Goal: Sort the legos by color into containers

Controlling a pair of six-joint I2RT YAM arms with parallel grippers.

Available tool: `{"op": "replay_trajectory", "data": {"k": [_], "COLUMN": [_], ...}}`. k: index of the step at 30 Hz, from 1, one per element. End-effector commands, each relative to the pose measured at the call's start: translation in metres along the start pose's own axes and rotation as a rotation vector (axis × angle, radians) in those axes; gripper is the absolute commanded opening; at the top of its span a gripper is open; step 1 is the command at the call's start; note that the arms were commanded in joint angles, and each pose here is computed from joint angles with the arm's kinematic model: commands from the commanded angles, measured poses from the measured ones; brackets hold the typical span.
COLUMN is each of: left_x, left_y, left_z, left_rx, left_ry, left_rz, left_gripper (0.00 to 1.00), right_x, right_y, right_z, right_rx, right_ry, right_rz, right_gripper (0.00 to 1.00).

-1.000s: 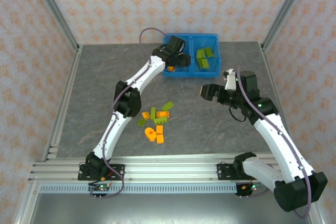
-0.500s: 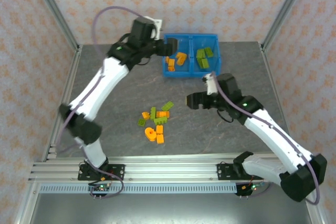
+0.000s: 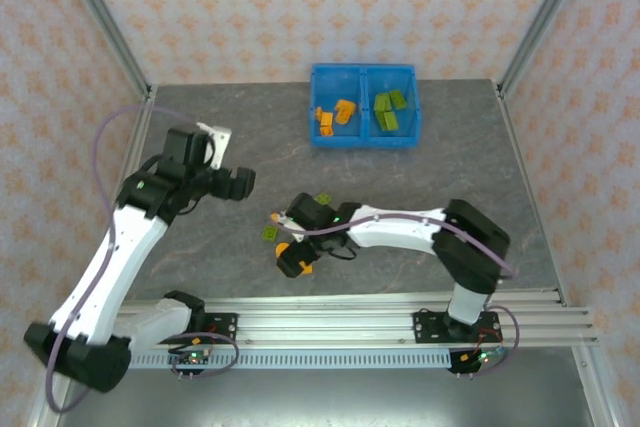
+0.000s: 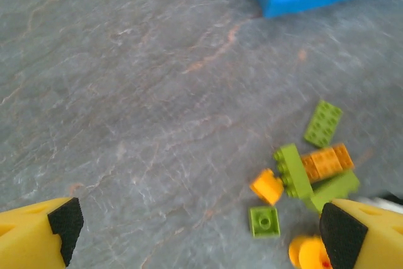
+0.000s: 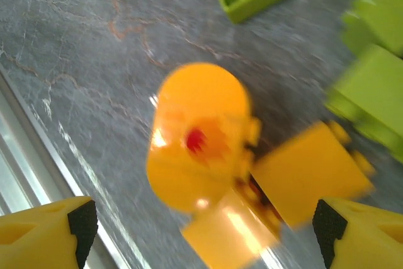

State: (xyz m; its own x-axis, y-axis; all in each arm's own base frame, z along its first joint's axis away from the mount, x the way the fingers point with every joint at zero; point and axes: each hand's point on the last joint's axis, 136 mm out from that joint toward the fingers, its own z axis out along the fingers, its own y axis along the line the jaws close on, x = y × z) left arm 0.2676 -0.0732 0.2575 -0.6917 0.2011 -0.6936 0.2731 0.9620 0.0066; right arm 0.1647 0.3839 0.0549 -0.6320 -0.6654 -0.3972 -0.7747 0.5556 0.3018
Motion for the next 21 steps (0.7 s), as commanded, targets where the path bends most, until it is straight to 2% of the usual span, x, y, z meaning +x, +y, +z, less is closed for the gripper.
{"op": "replay_trajectory", "data": {"k": [1,6,10,16,18,21], "left_x": [0.044,0.087,0.136,0.147,0.150,0.152], "left_y": [-0.028,-0.027,-0.045,-0.054,-0.057,-0.057], "left_z": [-0.035,-0.064,-0.068,-0.061,-0.059,-0.057], "left_rx": [0.160,0.134,0.250,0.306,0.329,0.335], "left_ry": [0.007,-0.089,-0.076,-0.079,-0.068,-0.056], "left_rz": [0.295,0.460,0.707,0.733,0.746,0.766], "left_gripper": [1.00,1.00,1.00,1.00,1.00,1.00], "right_x": [-0.031,-0.020,-0.010,-0.002,-0.001,0.010], "right_y": [0.013,0.001,-0.008,-0.018,-0.017,-0.018], "right_z": [0.005,0.024,0.035,0.040,0.038,0.035], "right_rx": [-0.027,0.018,0.056,0.099,0.100,0.115], "right_ry": [-0.078,-0.017,0.038,0.073,0.086,0.140], "right_rz": [-0.023,-0.026,-0.029,-0.024,-0.025,-0.053], "right_gripper": [0.88,0.74,0.63,0.44,0.43,0.50]}}
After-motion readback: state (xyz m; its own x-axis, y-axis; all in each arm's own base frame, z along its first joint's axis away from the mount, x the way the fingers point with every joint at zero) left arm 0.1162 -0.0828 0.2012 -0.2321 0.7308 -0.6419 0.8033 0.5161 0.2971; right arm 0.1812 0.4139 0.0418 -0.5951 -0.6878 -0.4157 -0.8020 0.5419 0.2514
